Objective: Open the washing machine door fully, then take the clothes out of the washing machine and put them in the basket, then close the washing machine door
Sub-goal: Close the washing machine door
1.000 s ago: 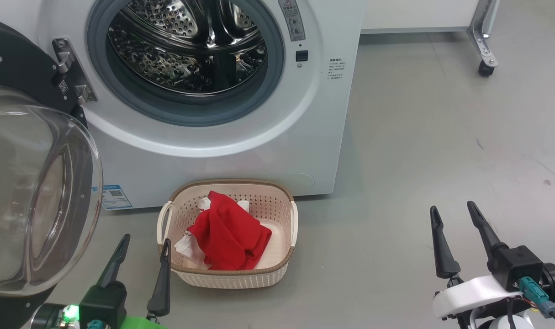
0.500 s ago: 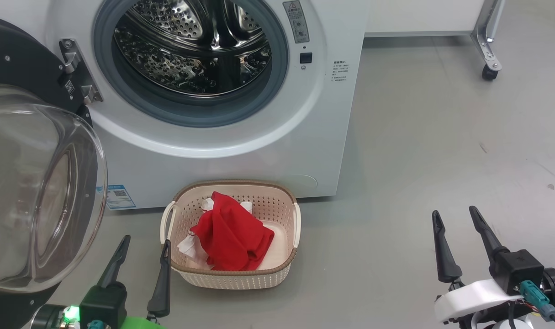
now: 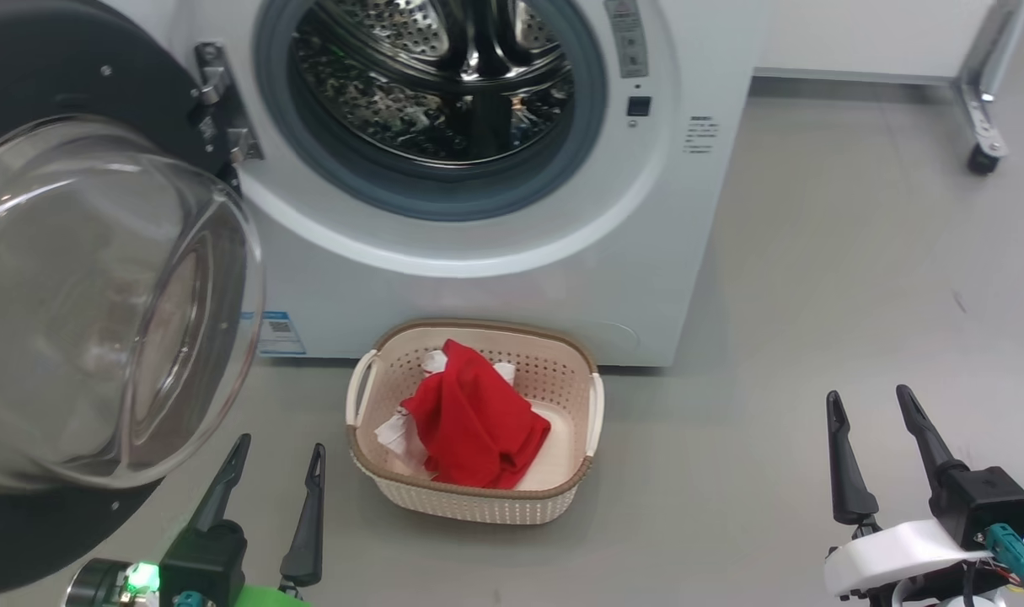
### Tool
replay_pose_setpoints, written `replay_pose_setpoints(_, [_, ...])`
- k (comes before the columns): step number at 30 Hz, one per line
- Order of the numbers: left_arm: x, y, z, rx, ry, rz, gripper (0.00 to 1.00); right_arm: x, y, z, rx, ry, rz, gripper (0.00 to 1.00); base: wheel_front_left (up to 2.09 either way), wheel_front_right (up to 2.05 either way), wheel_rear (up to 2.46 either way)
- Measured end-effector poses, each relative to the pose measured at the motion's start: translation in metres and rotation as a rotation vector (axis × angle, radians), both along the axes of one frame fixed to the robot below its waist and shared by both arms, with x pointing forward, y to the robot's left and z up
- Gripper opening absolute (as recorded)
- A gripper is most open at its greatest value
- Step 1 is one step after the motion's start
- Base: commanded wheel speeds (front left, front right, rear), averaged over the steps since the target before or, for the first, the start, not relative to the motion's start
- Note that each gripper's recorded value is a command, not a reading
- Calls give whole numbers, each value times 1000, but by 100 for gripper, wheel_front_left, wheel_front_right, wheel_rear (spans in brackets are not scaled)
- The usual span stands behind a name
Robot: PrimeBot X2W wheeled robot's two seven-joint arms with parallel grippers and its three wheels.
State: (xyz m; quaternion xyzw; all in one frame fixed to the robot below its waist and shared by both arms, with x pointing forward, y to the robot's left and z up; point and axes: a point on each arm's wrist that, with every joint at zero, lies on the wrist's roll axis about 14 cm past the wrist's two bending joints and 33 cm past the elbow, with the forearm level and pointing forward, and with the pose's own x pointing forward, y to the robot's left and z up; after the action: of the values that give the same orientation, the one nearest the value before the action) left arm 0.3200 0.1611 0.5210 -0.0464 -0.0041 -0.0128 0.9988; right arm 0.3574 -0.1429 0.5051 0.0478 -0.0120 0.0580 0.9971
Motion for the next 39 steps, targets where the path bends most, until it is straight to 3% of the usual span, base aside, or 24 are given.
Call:
replay_pose_setpoints(30, [-102, 133, 0, 9, -6, 553, 100, 23, 167, -2, 19, 23, 520, 100, 0, 0, 0])
replay_pose_setpoints(39, [-120, 144, -6, 7, 23, 626, 100, 26, 187, -2, 27, 27, 578, 100, 0, 0, 0])
